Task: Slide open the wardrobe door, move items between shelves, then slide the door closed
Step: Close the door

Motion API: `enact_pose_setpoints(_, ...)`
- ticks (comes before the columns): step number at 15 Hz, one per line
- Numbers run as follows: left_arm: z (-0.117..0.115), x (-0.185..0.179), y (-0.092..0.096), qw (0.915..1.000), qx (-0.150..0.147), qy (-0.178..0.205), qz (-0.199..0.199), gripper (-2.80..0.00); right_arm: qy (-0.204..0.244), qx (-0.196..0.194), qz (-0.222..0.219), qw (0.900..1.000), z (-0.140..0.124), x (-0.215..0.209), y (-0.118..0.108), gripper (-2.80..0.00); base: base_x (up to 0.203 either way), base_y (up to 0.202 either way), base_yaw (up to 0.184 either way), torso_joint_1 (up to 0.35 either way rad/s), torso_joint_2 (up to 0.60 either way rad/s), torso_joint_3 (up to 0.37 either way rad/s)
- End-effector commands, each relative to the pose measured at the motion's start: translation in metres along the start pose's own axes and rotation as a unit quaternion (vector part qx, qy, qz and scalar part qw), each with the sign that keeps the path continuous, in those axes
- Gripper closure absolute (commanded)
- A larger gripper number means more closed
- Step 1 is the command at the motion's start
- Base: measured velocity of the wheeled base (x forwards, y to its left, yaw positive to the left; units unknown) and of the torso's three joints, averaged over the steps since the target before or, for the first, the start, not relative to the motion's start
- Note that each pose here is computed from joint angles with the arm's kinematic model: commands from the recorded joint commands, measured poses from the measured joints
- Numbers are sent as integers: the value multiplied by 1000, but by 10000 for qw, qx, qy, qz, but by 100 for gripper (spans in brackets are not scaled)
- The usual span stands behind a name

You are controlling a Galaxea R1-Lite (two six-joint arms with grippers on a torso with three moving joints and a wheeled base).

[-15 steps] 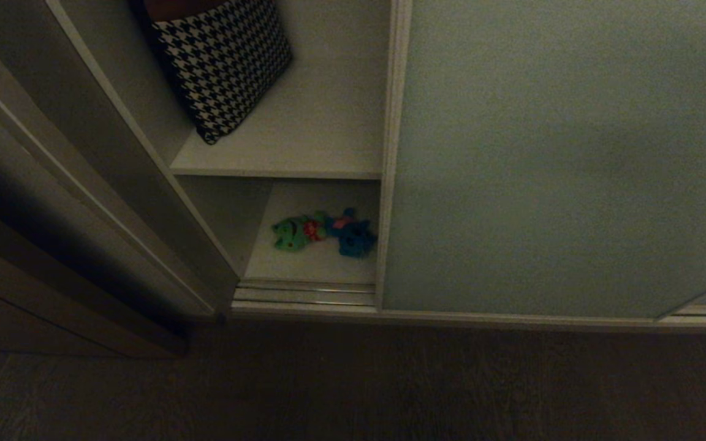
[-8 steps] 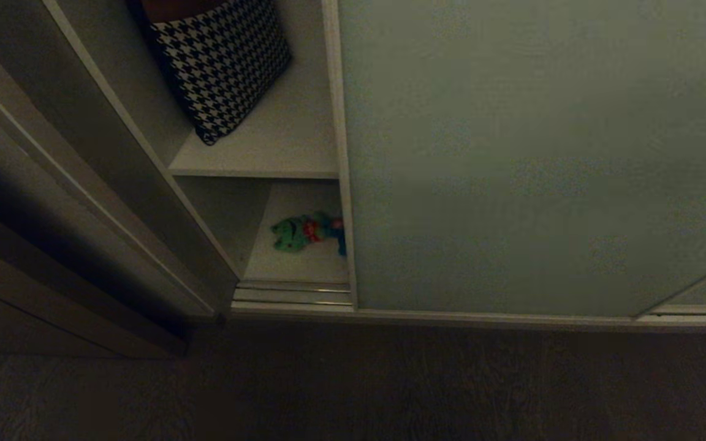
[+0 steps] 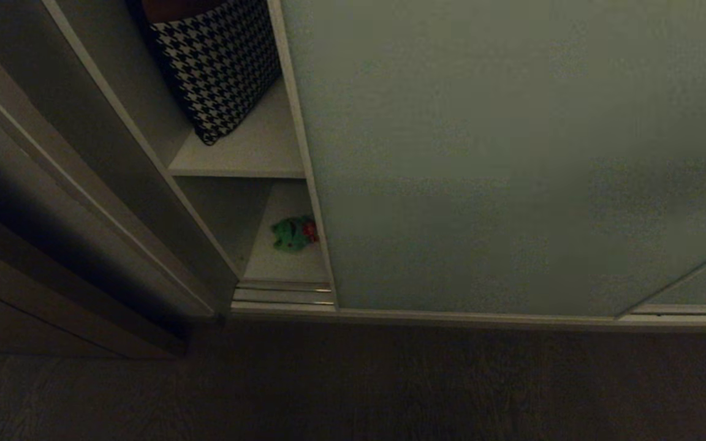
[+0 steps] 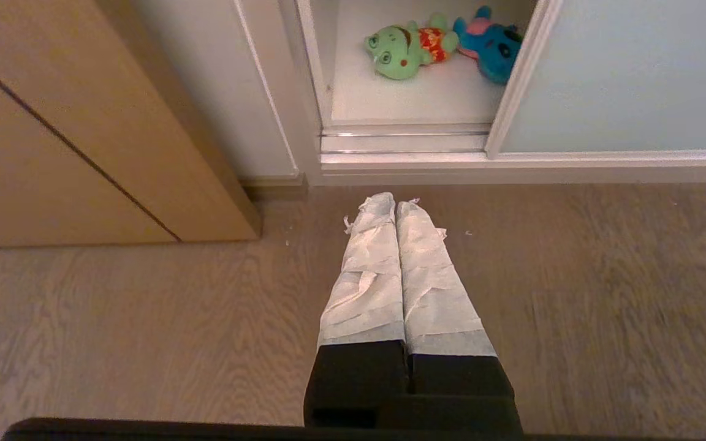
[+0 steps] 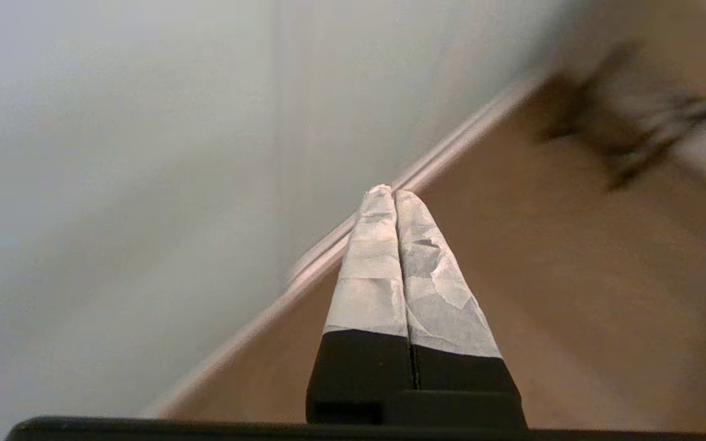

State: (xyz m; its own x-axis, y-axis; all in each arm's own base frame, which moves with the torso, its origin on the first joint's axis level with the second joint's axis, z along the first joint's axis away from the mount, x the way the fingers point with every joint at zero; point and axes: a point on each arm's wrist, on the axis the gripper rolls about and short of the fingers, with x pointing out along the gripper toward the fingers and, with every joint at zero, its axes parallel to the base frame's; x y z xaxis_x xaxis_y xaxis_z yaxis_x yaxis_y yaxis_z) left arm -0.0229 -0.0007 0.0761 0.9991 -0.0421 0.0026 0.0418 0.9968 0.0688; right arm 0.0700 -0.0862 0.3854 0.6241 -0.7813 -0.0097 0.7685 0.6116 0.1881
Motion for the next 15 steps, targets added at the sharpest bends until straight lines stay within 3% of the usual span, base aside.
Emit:
enact_pose_setpoints(1, 0, 0, 0, 10000, 2, -3, -4, 0, 101, 29, -428, 9990, 0, 39, -13, 0, 0, 0, 0, 0, 0, 0)
enact_pose_setpoints(4, 0, 0, 0, 10000, 2, -3, -4, 0, -34, 54, -213, 9998, 20, 83, -25, 0, 0, 0, 0, 0, 0, 0)
enact_pose_setpoints(6, 0, 0, 0, 10000, 2, -3, -4, 0, 162, 99, 585, 9981, 25, 110, -31, 0, 0, 0, 0, 0, 0, 0)
enact_pose_setpoints(9, 0, 0, 0, 10000, 2, -3, -4, 0, 475, 248, 1773, 9827, 29, 138, -47, 0, 0, 0, 0, 0, 0, 0)
enact_pose_setpoints(15, 0, 0, 0, 10000, 2, -3, -4, 0, 1009, 1151, 2644, 9522, 26, 186, -68, 0, 0, 0, 0, 0, 0, 0)
